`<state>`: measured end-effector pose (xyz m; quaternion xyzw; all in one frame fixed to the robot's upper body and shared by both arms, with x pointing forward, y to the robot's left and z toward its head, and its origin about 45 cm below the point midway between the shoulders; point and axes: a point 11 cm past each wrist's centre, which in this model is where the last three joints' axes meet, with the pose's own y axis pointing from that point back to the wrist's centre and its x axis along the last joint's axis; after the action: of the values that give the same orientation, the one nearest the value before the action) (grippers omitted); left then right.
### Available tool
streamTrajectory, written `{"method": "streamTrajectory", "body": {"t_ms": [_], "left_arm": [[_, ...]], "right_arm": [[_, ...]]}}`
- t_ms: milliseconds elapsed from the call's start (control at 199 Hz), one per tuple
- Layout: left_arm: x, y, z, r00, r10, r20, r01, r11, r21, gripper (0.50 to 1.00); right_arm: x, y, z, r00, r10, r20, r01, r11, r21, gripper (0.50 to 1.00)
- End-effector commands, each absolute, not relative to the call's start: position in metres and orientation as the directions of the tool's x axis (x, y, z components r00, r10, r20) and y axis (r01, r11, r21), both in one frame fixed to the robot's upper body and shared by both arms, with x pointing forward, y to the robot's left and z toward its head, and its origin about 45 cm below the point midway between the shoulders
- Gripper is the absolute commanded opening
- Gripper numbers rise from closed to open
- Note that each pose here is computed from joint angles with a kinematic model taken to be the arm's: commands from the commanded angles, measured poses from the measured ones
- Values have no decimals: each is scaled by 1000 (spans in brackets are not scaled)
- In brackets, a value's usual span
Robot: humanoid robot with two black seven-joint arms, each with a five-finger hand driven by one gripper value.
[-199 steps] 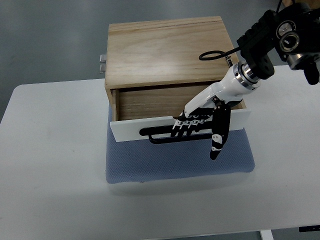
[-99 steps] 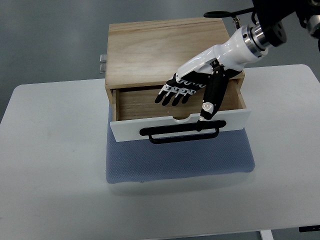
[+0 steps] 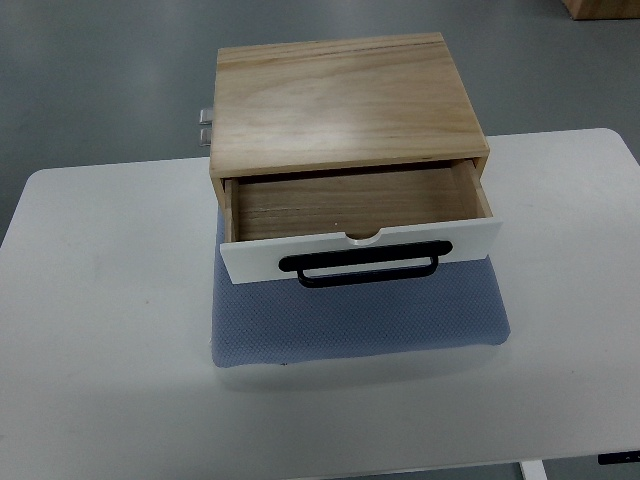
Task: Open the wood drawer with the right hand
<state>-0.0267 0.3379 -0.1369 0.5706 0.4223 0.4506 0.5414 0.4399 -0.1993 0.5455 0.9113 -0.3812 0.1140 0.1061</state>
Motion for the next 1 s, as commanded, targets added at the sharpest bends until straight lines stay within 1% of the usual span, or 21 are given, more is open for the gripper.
{"method": "streamTrajectory", "body": {"t_ms": [0, 35, 40, 141, 231, 322, 453, 573, 679, 790, 900, 996], "left_arm": [[-27, 338, -137, 237, 970, 56, -5, -57, 998, 1000], [-27, 338, -137, 237, 970, 56, -5, -57, 998, 1000], [-27, 338, -137, 237, 970, 56, -5, -57, 998, 1000], [-27, 338, -137, 237, 970, 56, -6, -57, 998, 1000], [-27, 338, -137, 237, 970, 58, -5, -58, 998, 1000], [-27, 338, -137, 237, 970, 56, -6, -57, 998, 1000], [-27, 338, -137, 237, 970, 58, -7, -58, 998, 1000], [-27, 338, -137, 237, 970, 58, -7, -58, 998, 1000], [-27, 338, -137, 237, 970, 56, -5, -57, 998, 1000], [-27, 338, -137, 237, 970, 56, -5, -57, 998, 1000], [-27, 338, -137, 237, 970, 56, -5, -57, 998, 1000], [-27, 338, -137, 237, 970, 58, -7, -58, 998, 1000]], "right_arm": [[455, -234, 553, 593, -777, 212, -796, -606, 3, 944], [455, -234, 553, 593, -777, 212, -796, -606, 3, 944], [465, -253, 551, 542, -826, 153, -832, -554, -45, 944], [482, -301, 551, 405, -913, 44, -906, -407, -117, 944], [492, -337, 548, 310, -951, -4, -941, -306, -142, 944], [499, -381, 529, 196, -979, -50, -972, -187, -140, 944], [501, -416, 507, 101, -991, -83, -984, -88, -157, 944], [505, -429, 484, 54, -986, -158, -987, -29, -157, 944], [509, -430, 465, 35, -981, -191, -988, -6, -152, 944], [516, -425, 439, 16, -970, -243, -989, 20, -145, 944], [524, -415, 402, -4, -947, -322, -993, 41, -109, 944], [527, -405, 382, -9, -939, -343, -995, 42, -88, 944]]}}
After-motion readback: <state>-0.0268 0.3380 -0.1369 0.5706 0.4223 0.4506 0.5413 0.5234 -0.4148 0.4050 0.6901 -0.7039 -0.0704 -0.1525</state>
